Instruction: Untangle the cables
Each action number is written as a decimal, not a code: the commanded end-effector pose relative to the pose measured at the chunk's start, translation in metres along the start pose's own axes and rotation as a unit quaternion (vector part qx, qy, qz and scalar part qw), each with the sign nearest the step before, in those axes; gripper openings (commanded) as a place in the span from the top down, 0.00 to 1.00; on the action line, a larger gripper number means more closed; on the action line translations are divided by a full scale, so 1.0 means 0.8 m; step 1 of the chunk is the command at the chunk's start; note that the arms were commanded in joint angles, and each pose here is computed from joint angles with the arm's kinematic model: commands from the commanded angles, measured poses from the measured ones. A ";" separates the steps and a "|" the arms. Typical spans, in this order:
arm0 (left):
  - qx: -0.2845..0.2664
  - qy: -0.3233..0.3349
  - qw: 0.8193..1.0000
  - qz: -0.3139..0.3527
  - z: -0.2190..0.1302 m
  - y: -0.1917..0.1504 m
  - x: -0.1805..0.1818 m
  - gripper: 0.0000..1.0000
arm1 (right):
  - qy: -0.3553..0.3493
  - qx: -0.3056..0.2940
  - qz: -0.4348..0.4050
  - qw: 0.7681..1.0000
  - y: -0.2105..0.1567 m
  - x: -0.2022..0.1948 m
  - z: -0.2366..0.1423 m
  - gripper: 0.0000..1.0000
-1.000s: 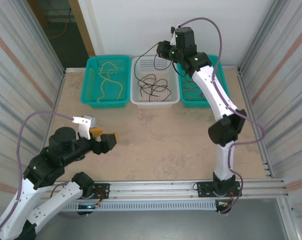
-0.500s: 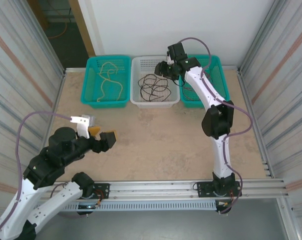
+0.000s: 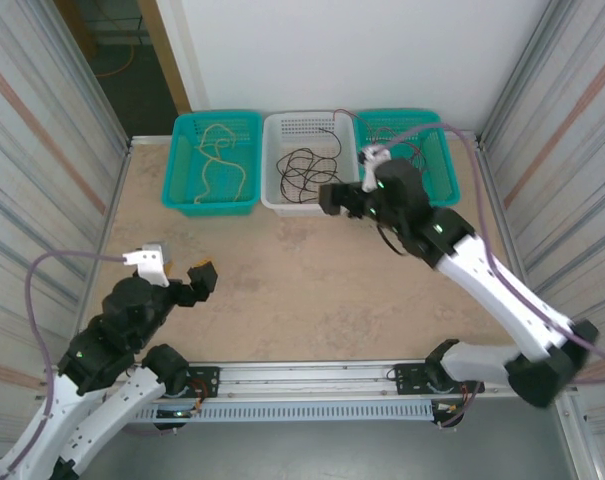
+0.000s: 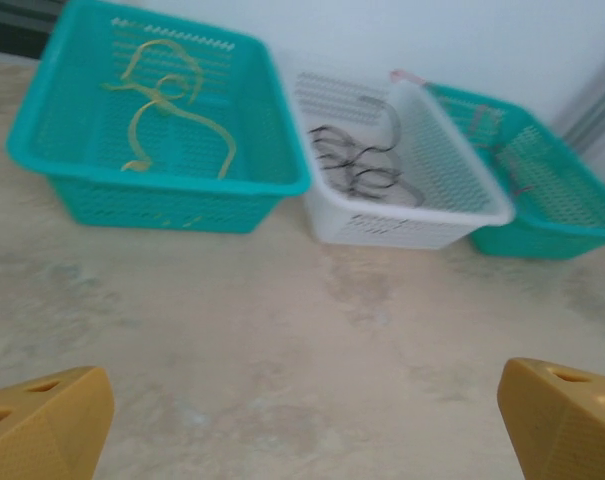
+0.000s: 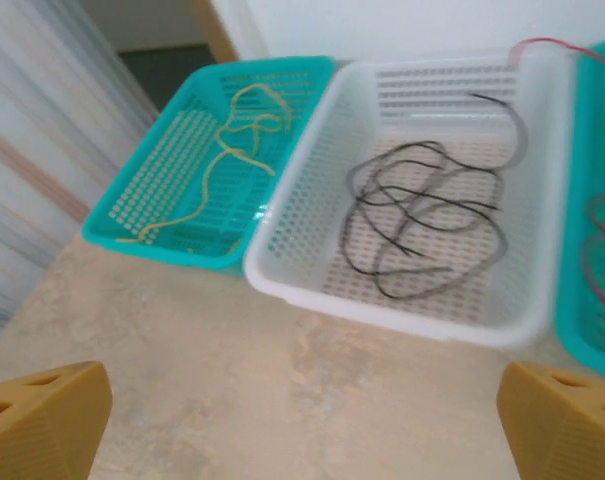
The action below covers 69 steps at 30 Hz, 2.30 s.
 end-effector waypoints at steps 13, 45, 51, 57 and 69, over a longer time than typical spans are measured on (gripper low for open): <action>-0.101 0.159 0.973 0.130 0.080 -0.026 0.052 0.01 | -0.361 -0.099 0.093 0.922 -0.131 -0.247 -0.051 0.01; 0.002 0.170 0.977 0.128 0.276 -0.082 0.163 0.01 | -0.301 -0.104 -0.023 0.948 -0.134 -0.385 0.080 0.01; 0.023 0.157 0.980 0.122 0.279 -0.085 0.161 0.01 | -0.268 -0.116 -0.004 0.956 -0.138 -0.400 0.086 0.01; 0.020 0.172 0.976 0.133 0.277 -0.084 0.160 0.01 | -0.276 -0.105 -0.008 0.956 -0.141 -0.398 0.086 0.01; 0.022 0.160 0.977 0.141 0.280 -0.085 0.154 0.01 | -0.275 -0.101 -0.006 0.956 -0.141 -0.397 0.086 0.01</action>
Point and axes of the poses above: each hand's point on the last joint's axis, 136 mm out from that joint toward the fingers, its own z axis out along the fingers, its own x axis along the line the jaws close on, y = z × x, the point moved 3 cm from there along -z, back along the fingers, and after that the axes turned 7 degrees about z, right-handed, at the moved point
